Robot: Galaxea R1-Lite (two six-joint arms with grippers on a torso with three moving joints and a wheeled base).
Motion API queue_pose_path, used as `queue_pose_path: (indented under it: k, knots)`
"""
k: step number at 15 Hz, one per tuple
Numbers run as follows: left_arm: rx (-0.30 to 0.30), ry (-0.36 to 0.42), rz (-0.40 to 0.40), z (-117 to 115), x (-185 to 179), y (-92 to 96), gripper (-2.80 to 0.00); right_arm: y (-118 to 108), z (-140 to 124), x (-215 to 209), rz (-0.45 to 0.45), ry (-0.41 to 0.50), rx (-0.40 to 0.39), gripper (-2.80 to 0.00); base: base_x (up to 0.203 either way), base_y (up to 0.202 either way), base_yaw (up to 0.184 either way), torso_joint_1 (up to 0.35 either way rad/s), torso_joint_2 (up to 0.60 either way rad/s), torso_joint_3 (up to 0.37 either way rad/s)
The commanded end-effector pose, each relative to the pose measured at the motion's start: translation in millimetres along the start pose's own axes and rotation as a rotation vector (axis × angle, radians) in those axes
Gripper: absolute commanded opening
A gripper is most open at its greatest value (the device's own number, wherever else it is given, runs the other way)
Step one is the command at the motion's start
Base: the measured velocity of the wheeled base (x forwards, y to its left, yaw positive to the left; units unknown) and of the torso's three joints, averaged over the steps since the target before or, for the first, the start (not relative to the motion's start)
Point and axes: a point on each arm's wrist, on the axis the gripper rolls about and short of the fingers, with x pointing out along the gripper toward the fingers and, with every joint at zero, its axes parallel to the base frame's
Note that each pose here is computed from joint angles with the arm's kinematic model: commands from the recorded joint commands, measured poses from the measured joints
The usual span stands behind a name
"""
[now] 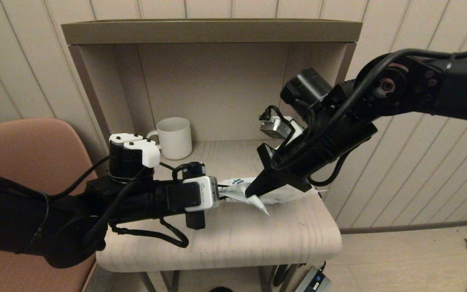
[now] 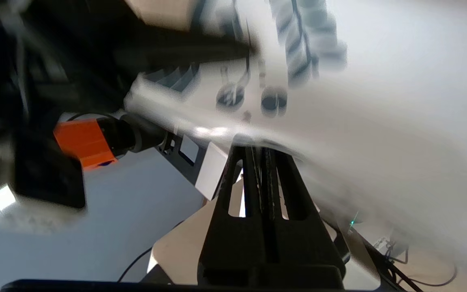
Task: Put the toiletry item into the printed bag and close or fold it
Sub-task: Place the toothpaste in the storage bag
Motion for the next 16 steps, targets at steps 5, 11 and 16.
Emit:
queue_pose_path:
  k: [5,11,16]
  knots:
    - [0.035,-0.056,-0.008,13,0,-12.6,-2.8,-2,1,3,-0.002,0.009,0.073,-2.8,0.0,0.0,0.0,0.0,0.0,0.0]
    - [0.045,-0.056,-0.015,12,-2,-18.7,-2.8,-6,3,-2,-0.005,-0.006,0.105,-2.8,0.0,0.0,0.0,0.0,0.0,0.0]
    - [0.054,-0.069,-0.006,16,-2,-15.8,-2.8,-9,4,-4,-0.017,-0.014,0.131,-2.8,0.0,0.0,0.0,0.0,0.0,0.0]
